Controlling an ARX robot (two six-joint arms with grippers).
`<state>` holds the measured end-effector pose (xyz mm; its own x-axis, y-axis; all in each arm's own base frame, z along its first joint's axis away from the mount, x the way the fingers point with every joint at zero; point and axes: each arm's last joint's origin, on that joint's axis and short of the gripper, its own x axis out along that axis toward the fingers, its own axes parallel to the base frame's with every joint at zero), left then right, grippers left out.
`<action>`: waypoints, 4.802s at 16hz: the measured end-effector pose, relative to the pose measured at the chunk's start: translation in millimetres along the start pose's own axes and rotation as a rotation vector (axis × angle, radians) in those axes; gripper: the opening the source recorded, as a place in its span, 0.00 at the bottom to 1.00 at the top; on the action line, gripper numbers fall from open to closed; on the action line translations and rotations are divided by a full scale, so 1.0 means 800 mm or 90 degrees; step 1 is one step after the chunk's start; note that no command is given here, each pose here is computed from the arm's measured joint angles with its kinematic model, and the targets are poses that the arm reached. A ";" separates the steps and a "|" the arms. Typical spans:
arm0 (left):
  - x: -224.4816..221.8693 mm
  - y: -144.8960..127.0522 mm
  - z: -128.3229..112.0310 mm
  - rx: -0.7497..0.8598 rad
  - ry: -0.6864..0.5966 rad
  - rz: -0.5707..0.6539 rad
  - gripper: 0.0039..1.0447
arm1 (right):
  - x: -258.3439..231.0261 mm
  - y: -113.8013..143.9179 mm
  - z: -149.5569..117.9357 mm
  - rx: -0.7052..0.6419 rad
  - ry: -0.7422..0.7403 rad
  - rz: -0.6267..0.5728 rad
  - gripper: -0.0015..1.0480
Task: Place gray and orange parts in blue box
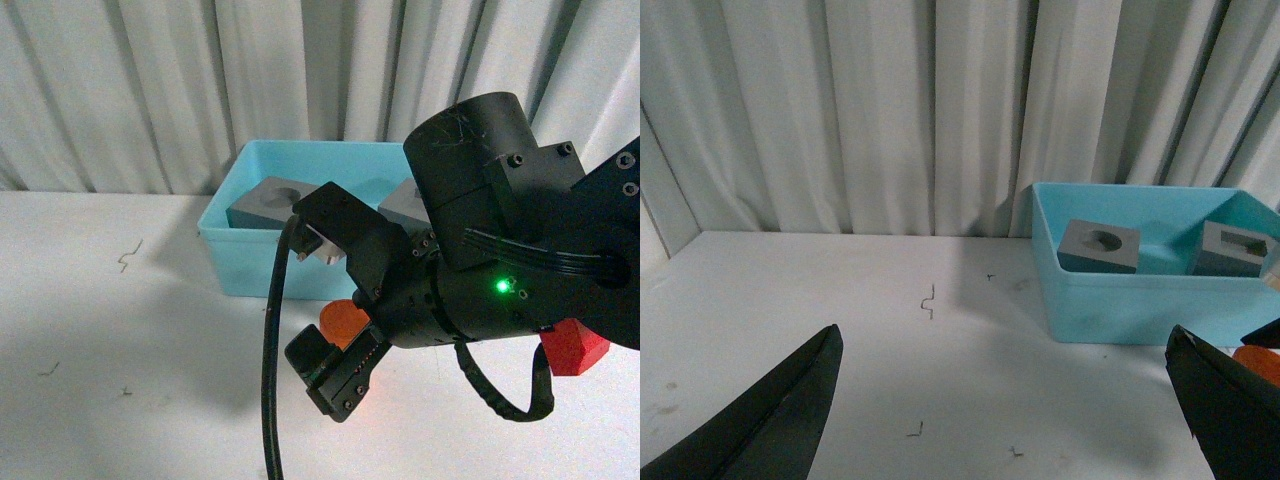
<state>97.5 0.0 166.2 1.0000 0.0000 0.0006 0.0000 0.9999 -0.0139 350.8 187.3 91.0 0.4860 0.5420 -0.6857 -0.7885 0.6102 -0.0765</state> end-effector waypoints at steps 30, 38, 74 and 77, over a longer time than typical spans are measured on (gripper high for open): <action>0.000 0.000 0.000 0.000 0.000 0.000 0.94 | 0.013 -0.116 0.106 0.280 -0.201 -0.153 0.45; 0.000 0.000 0.000 0.000 0.000 0.000 0.94 | 0.062 -0.116 0.093 0.279 -0.139 -0.166 0.45; 0.000 0.000 0.000 0.000 0.000 0.000 0.94 | -0.325 0.087 -0.164 0.267 -0.426 -0.534 0.02; 0.000 0.000 0.000 0.000 0.000 0.000 0.94 | -0.340 0.081 -0.176 0.268 -0.435 -0.554 0.02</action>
<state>97.5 0.0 166.3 1.0000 0.0000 0.0010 0.0000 0.9999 -0.0139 114.5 -1.8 171.0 0.9994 -0.0309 0.0181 0.0308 0.9995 0.0063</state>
